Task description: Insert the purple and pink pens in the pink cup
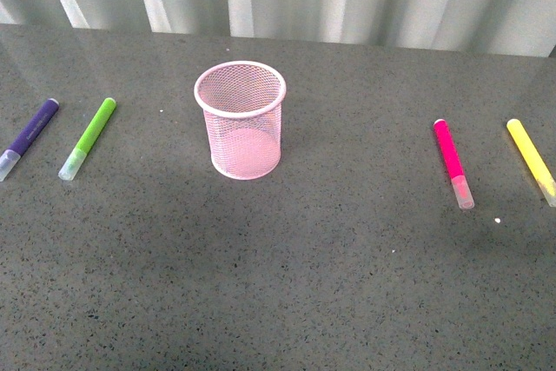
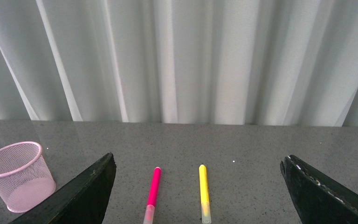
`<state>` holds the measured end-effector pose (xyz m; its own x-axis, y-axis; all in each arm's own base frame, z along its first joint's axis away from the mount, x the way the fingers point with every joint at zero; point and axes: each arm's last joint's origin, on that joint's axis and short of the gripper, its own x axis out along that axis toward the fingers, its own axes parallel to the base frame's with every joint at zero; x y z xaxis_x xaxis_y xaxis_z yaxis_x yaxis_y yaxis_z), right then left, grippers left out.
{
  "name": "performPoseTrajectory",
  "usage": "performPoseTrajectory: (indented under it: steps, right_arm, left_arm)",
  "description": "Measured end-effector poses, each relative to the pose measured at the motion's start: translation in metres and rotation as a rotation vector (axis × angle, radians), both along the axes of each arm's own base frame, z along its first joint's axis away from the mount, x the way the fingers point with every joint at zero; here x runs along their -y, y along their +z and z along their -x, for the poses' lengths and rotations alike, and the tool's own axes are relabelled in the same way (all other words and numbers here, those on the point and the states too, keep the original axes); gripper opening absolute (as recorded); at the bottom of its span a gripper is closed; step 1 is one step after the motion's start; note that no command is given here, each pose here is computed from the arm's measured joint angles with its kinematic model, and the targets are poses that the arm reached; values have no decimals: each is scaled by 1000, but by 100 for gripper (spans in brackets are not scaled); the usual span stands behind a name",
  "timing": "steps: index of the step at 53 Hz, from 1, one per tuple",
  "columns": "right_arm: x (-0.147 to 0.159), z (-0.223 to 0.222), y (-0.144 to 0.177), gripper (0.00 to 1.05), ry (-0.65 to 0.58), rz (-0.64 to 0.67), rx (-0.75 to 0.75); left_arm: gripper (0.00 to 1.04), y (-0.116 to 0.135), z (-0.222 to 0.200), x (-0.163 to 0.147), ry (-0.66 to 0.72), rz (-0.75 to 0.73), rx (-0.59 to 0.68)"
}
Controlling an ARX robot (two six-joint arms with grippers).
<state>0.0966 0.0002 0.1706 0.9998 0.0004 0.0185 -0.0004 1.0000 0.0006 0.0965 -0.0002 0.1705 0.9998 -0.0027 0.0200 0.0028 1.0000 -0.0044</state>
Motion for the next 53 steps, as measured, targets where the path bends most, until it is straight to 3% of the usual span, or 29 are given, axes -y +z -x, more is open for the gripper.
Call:
performPoseTrajectory:
  steps: [15, 23, 30, 42, 53]
  right_arm:
    - [0, 0, 0, 98, 0, 0, 0]
    - [0, 0, 0, 98, 0, 0, 0]
    - [0, 0, 0, 98, 0, 0, 0]
    - [0, 0, 0, 98, 0, 0, 0]
    - [0, 0, 0, 98, 0, 0, 0]
  left_arm:
    - [98, 0, 0, 0, 0, 0, 0]
    - [98, -10, -4, -1, 156, 170, -206]
    - [98, -2, -18, -5, 103, 230, -189]
    - [98, 31, -90, -24, -123, 235, -205]
    - [98, 15, -185, -46, -130, 219, -391]
